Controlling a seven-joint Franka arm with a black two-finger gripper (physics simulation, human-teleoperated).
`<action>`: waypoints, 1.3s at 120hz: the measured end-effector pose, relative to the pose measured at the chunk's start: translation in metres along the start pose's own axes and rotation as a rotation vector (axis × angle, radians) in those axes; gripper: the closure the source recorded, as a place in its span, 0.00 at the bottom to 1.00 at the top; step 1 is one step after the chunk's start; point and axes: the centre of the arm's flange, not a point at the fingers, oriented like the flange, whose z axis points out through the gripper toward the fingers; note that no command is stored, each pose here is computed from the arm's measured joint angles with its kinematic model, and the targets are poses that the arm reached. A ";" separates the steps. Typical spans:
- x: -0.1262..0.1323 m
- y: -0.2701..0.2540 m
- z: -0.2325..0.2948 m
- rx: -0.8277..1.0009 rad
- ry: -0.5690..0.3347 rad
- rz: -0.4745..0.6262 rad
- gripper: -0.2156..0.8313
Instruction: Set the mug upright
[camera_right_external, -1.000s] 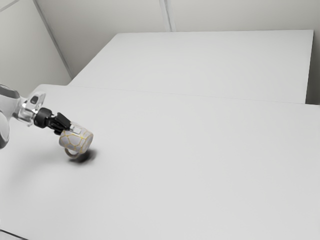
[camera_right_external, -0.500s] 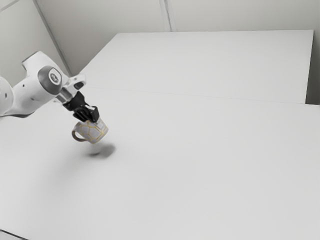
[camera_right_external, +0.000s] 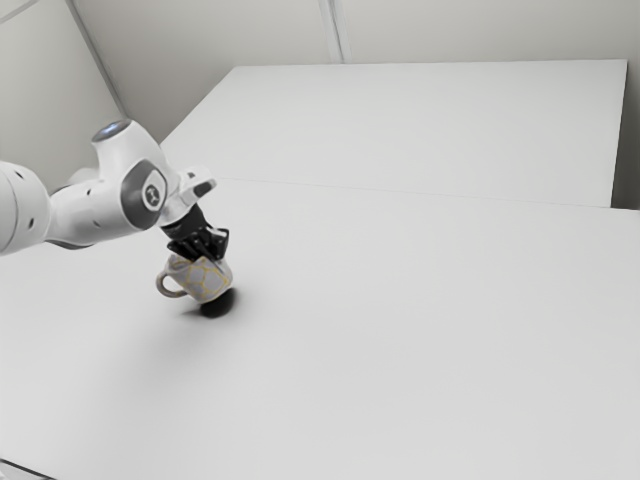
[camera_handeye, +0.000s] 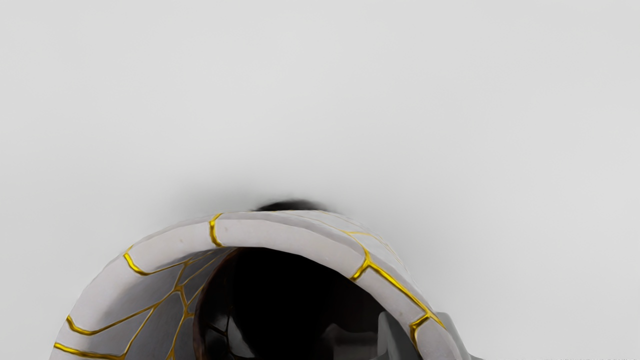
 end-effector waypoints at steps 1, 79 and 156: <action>-0.001 0.001 0.001 0.003 -0.001 -0.001 0.95; -0.021 0.031 0.031 0.167 -0.059 -0.087 0.94; -0.028 0.058 0.061 0.286 -0.143 -0.121 0.87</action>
